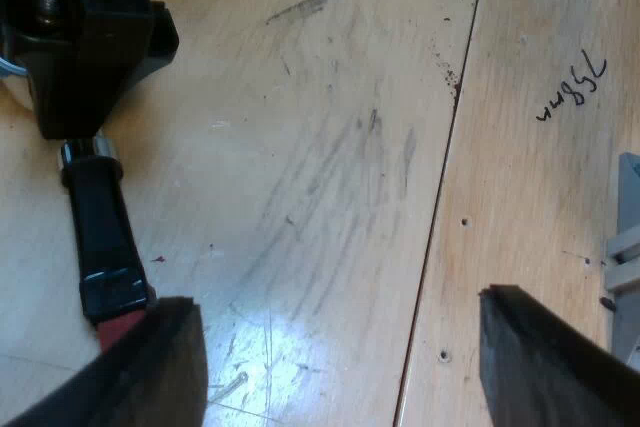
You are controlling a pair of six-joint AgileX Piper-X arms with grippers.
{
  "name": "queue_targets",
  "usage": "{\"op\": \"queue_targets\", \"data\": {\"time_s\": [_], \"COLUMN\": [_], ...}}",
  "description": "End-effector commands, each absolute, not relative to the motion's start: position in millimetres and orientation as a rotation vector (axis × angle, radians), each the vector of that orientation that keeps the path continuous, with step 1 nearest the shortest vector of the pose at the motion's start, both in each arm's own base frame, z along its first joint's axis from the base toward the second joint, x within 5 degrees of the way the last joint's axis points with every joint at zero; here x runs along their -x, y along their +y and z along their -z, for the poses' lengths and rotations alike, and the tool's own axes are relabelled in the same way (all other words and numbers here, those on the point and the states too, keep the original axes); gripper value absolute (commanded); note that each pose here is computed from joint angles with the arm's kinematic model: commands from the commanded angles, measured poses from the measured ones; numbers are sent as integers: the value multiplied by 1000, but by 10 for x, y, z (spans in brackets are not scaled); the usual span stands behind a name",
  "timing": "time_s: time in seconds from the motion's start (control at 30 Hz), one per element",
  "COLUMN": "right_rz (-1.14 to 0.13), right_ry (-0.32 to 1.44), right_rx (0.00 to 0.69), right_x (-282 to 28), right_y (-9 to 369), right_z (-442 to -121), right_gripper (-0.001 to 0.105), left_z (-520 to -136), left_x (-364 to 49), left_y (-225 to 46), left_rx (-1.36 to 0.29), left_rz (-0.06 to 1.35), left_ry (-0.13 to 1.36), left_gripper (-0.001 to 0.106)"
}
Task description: Put the handle in the coffee machine
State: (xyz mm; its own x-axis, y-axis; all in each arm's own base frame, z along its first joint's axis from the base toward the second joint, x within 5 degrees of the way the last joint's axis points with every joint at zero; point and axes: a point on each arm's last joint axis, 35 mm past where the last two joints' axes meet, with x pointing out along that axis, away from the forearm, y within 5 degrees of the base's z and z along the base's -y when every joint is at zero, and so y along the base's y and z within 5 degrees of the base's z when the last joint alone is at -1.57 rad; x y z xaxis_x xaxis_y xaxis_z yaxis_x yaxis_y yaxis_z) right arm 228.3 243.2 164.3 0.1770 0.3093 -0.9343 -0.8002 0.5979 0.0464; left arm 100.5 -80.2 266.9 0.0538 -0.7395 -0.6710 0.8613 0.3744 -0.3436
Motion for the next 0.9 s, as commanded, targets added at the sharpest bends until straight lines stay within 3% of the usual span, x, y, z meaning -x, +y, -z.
{"op": "queue_targets", "data": {"time_s": [0.03, 0.2, 0.9], "right_rz": [-858, -857, -854], "right_ry": [1119, 1122, 1156], "right_rx": [531, 532, 543], "right_x": [-2294, -2292, -2280], "right_y": [2452, 2450, 2439], "right_z": [-1672, -1671, -1603], "right_gripper": [89, 71, 71], "left_z": [-2670, -2670, -2670], "left_x": [-1008, -1008, -1008], "left_y": [-803, -803, -803], "left_rx": [-159, -159, -159], "left_rz": [1218, 1218, 1218], "left_ry": [901, 901, 901], "left_gripper": [61, 61, 61]}}
